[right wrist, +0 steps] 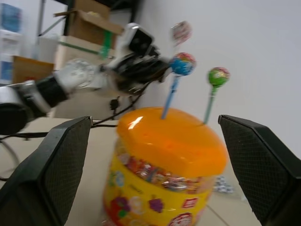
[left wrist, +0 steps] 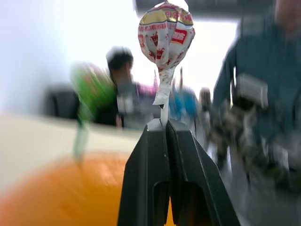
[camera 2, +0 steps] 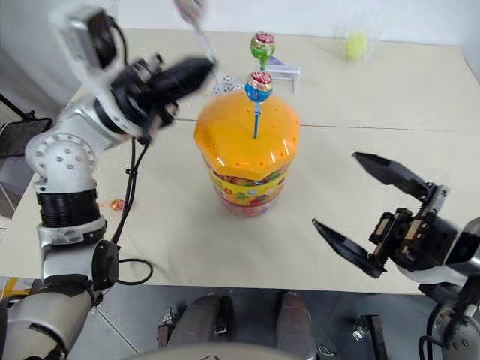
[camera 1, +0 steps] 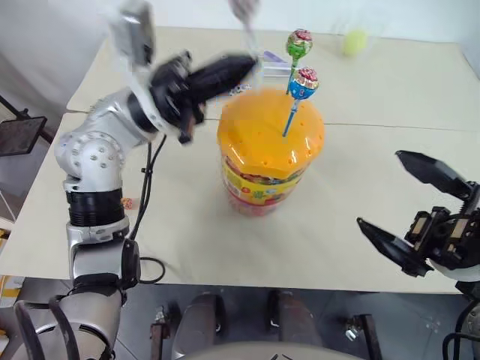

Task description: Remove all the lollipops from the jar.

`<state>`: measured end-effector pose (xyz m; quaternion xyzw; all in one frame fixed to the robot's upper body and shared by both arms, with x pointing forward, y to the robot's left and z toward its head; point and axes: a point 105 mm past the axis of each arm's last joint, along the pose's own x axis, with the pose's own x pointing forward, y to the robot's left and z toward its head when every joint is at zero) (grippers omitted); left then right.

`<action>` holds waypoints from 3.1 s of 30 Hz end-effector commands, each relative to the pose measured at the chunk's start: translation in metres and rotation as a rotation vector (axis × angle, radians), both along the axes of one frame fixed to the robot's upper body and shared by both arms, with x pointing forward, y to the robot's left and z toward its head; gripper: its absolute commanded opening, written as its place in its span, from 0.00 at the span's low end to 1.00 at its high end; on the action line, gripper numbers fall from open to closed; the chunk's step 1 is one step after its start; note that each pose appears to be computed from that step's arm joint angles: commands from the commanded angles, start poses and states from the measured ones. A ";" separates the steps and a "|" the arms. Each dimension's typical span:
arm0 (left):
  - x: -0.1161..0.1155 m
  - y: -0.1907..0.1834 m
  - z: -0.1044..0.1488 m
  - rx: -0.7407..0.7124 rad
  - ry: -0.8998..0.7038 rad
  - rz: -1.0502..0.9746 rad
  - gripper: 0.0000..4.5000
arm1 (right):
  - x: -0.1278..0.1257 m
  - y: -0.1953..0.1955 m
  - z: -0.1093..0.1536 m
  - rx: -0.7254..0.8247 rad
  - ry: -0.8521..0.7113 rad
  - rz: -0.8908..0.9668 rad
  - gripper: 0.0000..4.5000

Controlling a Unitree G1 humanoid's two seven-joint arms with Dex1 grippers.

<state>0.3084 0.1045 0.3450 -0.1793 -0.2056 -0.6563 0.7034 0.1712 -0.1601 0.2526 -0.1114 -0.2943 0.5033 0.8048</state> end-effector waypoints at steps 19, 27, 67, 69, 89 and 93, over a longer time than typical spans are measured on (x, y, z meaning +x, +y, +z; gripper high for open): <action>-0.059 0.143 -0.229 0.696 0.649 0.630 0.10 | 0.054 -0.023 -0.039 -0.393 0.174 0.106 1.00; -0.060 0.163 -0.175 0.574 0.328 0.570 0.53 | 0.059 0.017 0.009 -0.161 0.165 0.157 1.00; -0.063 0.090 -0.100 0.449 -0.252 0.199 1.00 | 0.117 -0.110 -0.012 -0.405 0.500 -0.454 0.01; -0.063 0.087 -0.103 0.459 -0.264 0.186 1.00 | 0.116 -0.135 -0.033 -0.479 0.573 -0.556 0.01; -0.051 0.115 -0.081 0.148 -0.100 0.356 1.00 | 0.110 -0.102 -0.024 -0.316 0.412 -0.274 0.73; -0.053 0.123 -0.081 0.066 -0.017 0.351 1.00 | 0.104 -0.046 0.023 -0.162 0.268 -0.064 0.73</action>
